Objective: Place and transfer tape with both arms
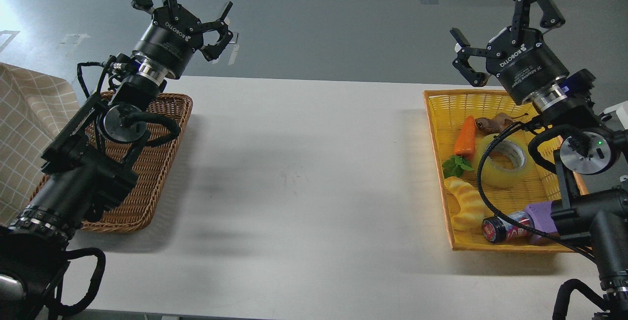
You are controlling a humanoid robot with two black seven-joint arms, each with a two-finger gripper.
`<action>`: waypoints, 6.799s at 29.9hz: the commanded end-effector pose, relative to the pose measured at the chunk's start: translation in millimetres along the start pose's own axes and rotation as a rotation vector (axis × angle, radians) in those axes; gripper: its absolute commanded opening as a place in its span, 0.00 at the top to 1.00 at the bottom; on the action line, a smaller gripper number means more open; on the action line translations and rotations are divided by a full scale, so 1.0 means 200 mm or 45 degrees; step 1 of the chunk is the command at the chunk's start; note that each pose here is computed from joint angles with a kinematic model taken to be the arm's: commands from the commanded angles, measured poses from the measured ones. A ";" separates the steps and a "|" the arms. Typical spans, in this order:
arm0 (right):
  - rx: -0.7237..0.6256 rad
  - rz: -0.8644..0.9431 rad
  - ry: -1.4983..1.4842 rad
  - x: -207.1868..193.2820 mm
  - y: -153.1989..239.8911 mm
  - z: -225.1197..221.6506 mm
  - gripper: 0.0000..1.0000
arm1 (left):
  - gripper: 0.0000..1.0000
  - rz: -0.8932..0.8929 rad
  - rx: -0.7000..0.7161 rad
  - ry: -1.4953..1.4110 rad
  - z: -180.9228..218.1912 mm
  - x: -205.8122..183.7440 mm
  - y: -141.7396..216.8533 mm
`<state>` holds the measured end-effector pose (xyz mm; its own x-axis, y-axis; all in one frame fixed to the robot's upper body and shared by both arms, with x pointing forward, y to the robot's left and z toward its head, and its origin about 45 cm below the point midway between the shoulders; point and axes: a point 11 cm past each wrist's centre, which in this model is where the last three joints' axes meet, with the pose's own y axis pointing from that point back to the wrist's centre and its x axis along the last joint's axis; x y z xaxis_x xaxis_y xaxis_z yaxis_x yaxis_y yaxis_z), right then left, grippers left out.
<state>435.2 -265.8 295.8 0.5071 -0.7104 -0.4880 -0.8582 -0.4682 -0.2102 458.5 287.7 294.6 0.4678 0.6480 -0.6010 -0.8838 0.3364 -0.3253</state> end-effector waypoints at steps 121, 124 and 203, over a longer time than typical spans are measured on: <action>-1.806 -0.070 1.998 0.67 0.57 0.29 0.04 | 0.02 0.024 -0.008 -0.009 0.02 0.04 0.03; -1.822 -0.053 1.986 0.69 0.58 0.29 0.07 | 0.02 0.024 -0.010 -0.009 0.02 0.04 0.03; -1.231 -0.832 2.158 -0.53 -0.29 0.94 1.00 | 0.02 0.030 -0.011 -0.010 0.03 0.04 0.03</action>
<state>421.5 -76.3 211.6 0.6868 0.2081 0.6964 -0.5570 -0.4648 0.6882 456.7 299.7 291.3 0.4465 0.6613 -0.6028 -0.8946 0.3151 -0.3170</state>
